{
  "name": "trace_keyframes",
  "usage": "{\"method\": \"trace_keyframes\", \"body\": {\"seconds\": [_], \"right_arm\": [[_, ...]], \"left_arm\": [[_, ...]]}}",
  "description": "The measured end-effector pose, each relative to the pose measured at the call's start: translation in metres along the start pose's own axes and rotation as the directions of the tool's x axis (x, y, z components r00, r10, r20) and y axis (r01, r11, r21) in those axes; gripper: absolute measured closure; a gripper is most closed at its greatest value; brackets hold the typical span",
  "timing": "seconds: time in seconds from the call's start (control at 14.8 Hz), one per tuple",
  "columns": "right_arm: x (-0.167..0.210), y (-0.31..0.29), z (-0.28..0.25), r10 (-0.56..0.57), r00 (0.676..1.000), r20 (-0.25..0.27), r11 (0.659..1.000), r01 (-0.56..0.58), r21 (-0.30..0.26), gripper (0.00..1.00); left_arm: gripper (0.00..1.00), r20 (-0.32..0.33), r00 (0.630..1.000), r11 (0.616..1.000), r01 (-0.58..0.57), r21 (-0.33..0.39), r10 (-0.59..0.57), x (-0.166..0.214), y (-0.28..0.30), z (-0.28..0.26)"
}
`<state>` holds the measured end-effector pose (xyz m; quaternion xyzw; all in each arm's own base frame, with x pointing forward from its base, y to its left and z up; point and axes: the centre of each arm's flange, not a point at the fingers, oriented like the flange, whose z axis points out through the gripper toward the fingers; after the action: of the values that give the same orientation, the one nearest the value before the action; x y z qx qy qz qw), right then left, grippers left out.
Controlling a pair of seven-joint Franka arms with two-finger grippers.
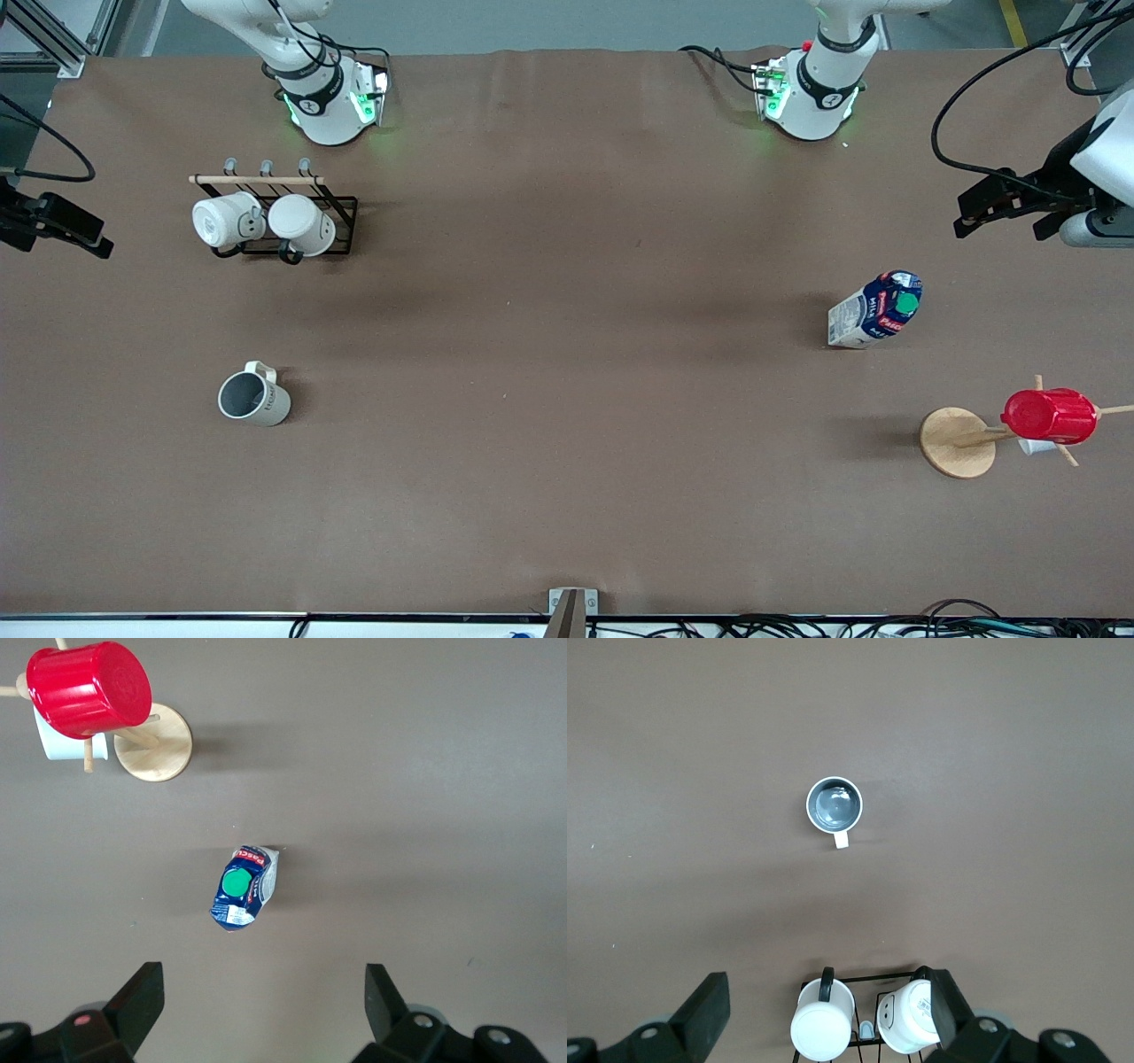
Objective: Place cup and milk on table
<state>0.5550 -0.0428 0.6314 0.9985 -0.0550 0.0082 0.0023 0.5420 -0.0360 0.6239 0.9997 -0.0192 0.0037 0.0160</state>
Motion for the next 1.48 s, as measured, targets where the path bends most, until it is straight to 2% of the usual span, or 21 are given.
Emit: {"method": "trace_keyframes", "body": {"seconds": [0.34,0.61,0.81,1.01,1.21,1.48], "right_arm": [[0.001,0.0,0.006,-0.001,1.0,0.012,1.0,0.001,-0.001,0.0],[0.016,-0.005,0.033,-0.063,0.998,0.029,0.998,0.063,0.001,0.0],[0.05,-0.008,0.092,-0.077,0.997,0.022,0.997,0.077,-0.001,0.0],[0.077,-0.011,0.184,-0.085,0.996,0.017,0.996,0.085,-0.004,0.0],[0.081,-0.01,0.267,-0.114,0.994,0.0,0.993,0.114,-0.007,0.0],[0.077,0.004,0.333,-0.112,0.993,0.032,0.994,0.113,-0.008,0.0]], "left_arm": [[0.0,0.035,0.999,1.0,0.011,0.0,-0.011,0.008,-0.004,0.018],[0.0,0.044,0.999,1.0,0.028,0.0,-0.028,0.023,-0.014,0.062],[0.0,0.058,0.997,0.999,0.041,0.001,-0.041,0.028,-0.021,0.106],[0.0,0.073,0.997,0.999,0.036,0.002,-0.036,0.029,-0.023,0.141],[0.0,0.087,0.996,1.0,0.0,-0.001,0.0,0.024,-0.027,0.175],[0.0,0.104,0.994,1.0,-0.023,-0.004,0.023,0.018,-0.041,0.203]]}}
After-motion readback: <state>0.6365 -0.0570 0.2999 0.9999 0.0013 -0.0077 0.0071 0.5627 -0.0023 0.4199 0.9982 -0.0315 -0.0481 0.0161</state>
